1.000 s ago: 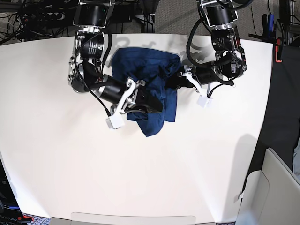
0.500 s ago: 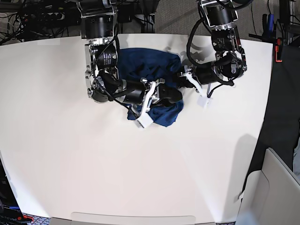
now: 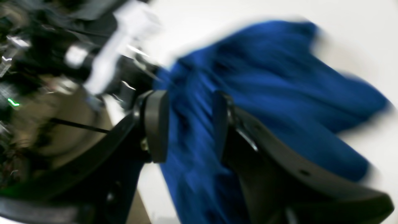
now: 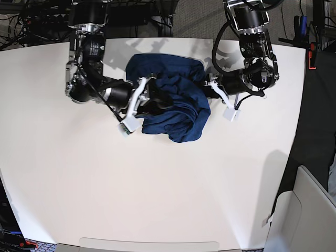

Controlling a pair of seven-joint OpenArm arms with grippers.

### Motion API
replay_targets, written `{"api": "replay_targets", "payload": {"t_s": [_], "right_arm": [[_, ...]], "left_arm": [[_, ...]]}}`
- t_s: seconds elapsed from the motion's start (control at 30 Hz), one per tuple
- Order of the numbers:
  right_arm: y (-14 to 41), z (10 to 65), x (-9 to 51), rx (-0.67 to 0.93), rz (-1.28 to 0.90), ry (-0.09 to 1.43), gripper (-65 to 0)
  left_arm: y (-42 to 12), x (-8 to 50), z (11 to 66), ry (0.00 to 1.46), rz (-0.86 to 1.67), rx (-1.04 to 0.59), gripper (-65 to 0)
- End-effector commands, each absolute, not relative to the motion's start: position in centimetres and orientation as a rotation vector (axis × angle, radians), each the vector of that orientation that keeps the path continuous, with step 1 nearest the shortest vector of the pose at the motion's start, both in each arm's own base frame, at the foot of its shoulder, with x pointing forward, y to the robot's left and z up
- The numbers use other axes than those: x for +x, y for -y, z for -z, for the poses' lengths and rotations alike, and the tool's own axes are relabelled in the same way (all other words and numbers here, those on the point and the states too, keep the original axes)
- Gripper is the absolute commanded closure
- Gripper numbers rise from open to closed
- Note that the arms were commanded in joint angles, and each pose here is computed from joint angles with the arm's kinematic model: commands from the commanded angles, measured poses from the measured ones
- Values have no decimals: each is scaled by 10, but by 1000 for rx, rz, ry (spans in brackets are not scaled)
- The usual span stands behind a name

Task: Fold the T-shirt properly
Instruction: 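Lift the shirt end with the right gripper and fold it toward the left gripper, then release the folded end and hold the bundle edge with the right gripper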

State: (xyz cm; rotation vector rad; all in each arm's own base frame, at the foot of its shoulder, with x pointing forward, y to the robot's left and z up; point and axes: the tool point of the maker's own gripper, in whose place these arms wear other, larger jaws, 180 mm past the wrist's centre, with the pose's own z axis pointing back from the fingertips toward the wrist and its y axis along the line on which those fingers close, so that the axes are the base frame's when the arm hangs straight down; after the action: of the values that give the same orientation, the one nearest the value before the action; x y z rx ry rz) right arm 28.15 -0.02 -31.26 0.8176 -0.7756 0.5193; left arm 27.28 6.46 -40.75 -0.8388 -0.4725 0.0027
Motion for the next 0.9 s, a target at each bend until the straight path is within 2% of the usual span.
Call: {"api": "replay_targets", "payload": {"t_s": [0.0,0.17,0.33,0.47,0.57,0.87], "right_arm": [[10,295,289,815,-515,850,-236],[71,303,278,659,-473,854,-236],[86,313,273,586,-483,827,-238],[98,327,274,494,-488,787,-239],[100,337,277,471,-485,759,-239],[96,367,286,479,-426,681,-240]], "left_arm": [[-70,274,406,467,21,-811,-15],[-70,275,406,468,21,-812,-17],[-70,275,406,468,23,-813,-23],[-70,275,406,468,23,-813,-77],[-70,275,406,466,22,-813,-97],[-70,275,406,468,23,-813,-98]]}}
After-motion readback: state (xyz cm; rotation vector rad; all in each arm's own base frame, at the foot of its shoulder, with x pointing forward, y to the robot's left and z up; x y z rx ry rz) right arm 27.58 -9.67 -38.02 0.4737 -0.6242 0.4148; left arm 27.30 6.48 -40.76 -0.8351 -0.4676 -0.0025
